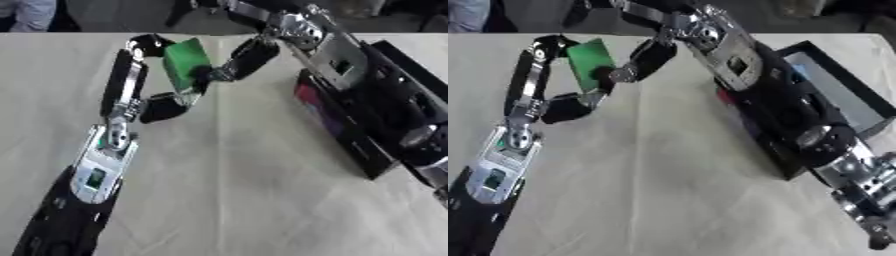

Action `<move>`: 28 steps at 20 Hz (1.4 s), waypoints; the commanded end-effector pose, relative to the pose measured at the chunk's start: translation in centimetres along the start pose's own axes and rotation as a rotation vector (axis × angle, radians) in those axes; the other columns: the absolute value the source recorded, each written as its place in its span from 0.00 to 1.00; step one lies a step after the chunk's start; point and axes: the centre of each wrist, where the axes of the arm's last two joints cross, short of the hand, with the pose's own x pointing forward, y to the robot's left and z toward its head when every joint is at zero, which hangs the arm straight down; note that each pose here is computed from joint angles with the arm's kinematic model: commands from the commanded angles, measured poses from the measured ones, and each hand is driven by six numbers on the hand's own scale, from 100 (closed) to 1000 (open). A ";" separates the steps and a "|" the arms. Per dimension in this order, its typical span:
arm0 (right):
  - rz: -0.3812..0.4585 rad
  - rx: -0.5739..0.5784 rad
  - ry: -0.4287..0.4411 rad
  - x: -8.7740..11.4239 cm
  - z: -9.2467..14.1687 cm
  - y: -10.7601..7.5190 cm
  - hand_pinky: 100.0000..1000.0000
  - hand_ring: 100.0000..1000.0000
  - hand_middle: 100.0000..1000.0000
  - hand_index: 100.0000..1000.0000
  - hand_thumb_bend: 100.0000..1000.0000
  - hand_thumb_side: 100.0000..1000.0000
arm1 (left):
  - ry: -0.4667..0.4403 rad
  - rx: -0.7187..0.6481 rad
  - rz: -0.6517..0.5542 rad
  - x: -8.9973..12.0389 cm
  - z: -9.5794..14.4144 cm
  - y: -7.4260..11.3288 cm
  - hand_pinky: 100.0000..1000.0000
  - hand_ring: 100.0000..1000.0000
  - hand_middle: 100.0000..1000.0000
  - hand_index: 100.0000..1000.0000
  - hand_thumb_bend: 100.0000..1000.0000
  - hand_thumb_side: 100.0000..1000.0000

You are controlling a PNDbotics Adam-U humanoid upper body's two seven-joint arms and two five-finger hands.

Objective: Pick up the objects with one hand, pass them to the other hand, and then place them into the box on the other side of the table.

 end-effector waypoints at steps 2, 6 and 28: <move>0.015 0.008 0.003 -0.1 0.1 -0.8 0.87 0.75 0.67 0.78 0.34 0.00 | -0.045 0.018 0.007 1.2 -1.0 0.2 0.70 0.56 0.41 0.36 0.09 0.08; -0.037 -0.002 0.004 0.4 0.4 -1.5 0.88 0.75 0.67 0.78 0.34 0.00 | -0.026 0.012 0.001 1.0 -1.0 0.2 0.70 0.56 0.41 0.36 0.09 0.09; -0.079 0.032 -0.011 1.7 0.7 -2.3 0.88 0.76 0.67 0.78 0.34 0.00 | -0.027 0.003 0.006 1.1 -1.0 0.2 0.70 0.56 0.41 0.36 0.06 0.09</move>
